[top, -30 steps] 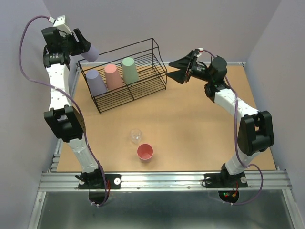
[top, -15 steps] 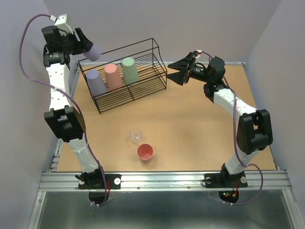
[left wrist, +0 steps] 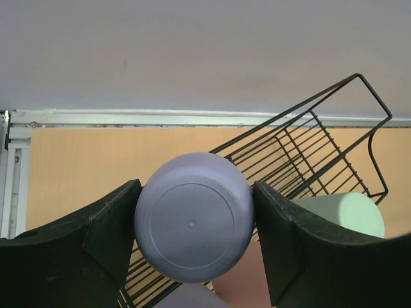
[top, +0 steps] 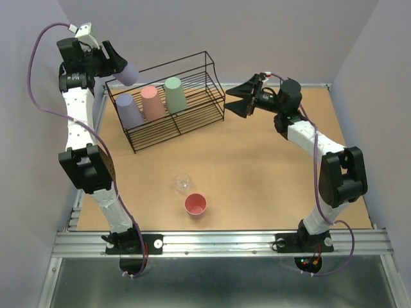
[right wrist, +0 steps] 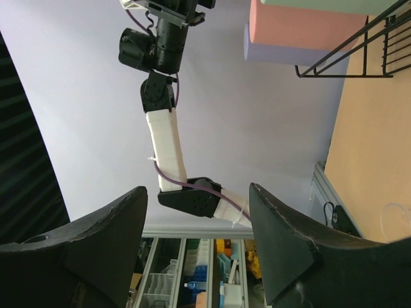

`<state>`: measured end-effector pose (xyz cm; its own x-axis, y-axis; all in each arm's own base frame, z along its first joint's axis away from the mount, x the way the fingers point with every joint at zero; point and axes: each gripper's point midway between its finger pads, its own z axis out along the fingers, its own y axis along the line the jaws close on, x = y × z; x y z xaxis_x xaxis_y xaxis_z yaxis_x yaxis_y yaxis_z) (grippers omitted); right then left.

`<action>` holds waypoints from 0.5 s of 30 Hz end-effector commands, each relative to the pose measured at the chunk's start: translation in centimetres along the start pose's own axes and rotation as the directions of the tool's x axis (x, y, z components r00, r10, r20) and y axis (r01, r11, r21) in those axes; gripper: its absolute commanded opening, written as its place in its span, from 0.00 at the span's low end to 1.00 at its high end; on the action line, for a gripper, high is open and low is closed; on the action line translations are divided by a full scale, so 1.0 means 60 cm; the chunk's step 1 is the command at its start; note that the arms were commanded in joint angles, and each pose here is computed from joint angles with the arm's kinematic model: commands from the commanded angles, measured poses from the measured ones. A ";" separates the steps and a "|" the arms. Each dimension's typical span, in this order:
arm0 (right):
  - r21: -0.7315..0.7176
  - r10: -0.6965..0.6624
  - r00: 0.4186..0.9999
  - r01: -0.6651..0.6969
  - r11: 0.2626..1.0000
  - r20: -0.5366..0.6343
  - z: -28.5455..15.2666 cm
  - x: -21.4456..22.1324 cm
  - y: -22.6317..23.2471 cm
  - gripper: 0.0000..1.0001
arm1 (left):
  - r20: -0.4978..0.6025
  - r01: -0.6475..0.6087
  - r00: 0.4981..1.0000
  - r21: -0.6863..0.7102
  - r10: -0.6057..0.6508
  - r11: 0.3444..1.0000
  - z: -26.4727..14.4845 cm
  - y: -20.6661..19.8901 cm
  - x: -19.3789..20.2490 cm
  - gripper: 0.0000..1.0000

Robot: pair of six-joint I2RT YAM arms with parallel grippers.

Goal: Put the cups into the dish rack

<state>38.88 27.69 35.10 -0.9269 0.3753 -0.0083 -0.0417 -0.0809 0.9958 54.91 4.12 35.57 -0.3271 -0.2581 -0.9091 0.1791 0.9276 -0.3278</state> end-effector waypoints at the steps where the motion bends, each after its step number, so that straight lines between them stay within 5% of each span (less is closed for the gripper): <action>1: -0.018 -0.039 0.999 0.039 0.999 -0.011 -0.010 0.011 0.015 0.69 | 0.100 -0.058 0.994 0.044 0.053 0.997 -0.051 -0.049 -0.061 0.00; 15: 0.002 -0.021 1.000 0.021 1.000 -0.012 -0.011 0.012 0.003 0.69 | 0.024 -0.079 0.997 0.043 0.078 0.996 -0.028 -0.058 -0.007 0.00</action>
<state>38.85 27.69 34.24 -0.9268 0.3751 0.0178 -0.0097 -0.0714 0.9974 53.98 2.80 34.99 -0.3440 -0.2378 -0.9084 0.1960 0.9279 -0.3171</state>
